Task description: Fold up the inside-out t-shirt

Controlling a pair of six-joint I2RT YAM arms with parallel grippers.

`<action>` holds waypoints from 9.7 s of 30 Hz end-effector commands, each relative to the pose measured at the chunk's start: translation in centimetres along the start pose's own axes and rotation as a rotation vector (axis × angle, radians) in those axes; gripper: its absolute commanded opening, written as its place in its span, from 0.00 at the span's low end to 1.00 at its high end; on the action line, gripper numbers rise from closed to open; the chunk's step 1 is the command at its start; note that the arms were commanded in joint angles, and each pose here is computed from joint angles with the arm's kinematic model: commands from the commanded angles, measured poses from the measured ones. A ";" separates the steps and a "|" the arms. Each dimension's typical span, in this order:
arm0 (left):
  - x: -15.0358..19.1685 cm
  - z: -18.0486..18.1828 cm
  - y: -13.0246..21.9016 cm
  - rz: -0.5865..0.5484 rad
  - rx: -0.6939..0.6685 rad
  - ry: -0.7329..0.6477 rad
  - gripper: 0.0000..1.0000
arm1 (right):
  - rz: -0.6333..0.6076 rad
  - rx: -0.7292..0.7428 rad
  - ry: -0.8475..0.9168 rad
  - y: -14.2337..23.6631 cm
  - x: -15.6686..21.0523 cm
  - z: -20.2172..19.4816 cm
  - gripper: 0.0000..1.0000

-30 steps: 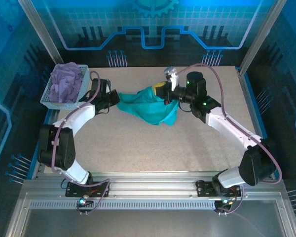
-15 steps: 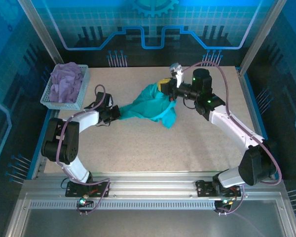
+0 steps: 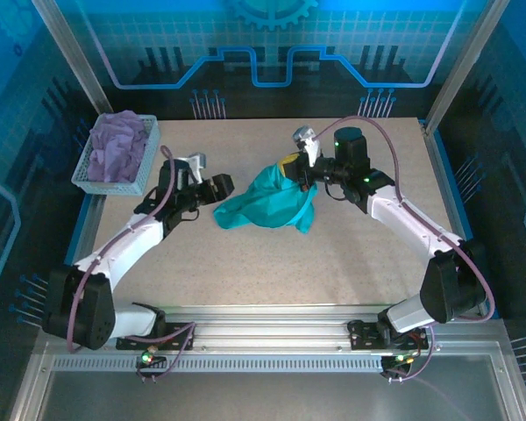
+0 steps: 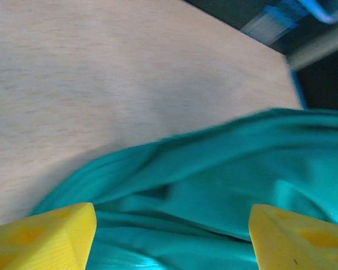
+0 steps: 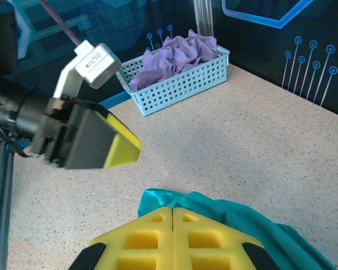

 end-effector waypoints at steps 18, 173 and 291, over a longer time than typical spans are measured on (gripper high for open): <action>-0.6 -1.5 -6.4 0.068 0.040 -0.019 0.00 | -0.170 -0.006 0.074 5.3 -5.1 1.7 0.00; 2.6 6.6 -14.1 0.397 -0.129 -0.019 0.02 | 0.128 0.049 -0.074 4.9 12.4 4.2 0.00; -5.2 -14.5 8.9 -0.389 0.391 0.009 0.00 | 0.124 0.285 -0.210 -2.1 -6.9 -2.7 0.42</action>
Point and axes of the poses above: each hand's point on the last joint's axis, 136 mm out from that joint toward the fingers, its own y axis back along the fingers, its own z axis along the line the jaws close on, x = y × z, the point moved 3 cm from there along y, back along the fingers, and after that the axes turned 11 degrees about -y, right-handed, at the moved point
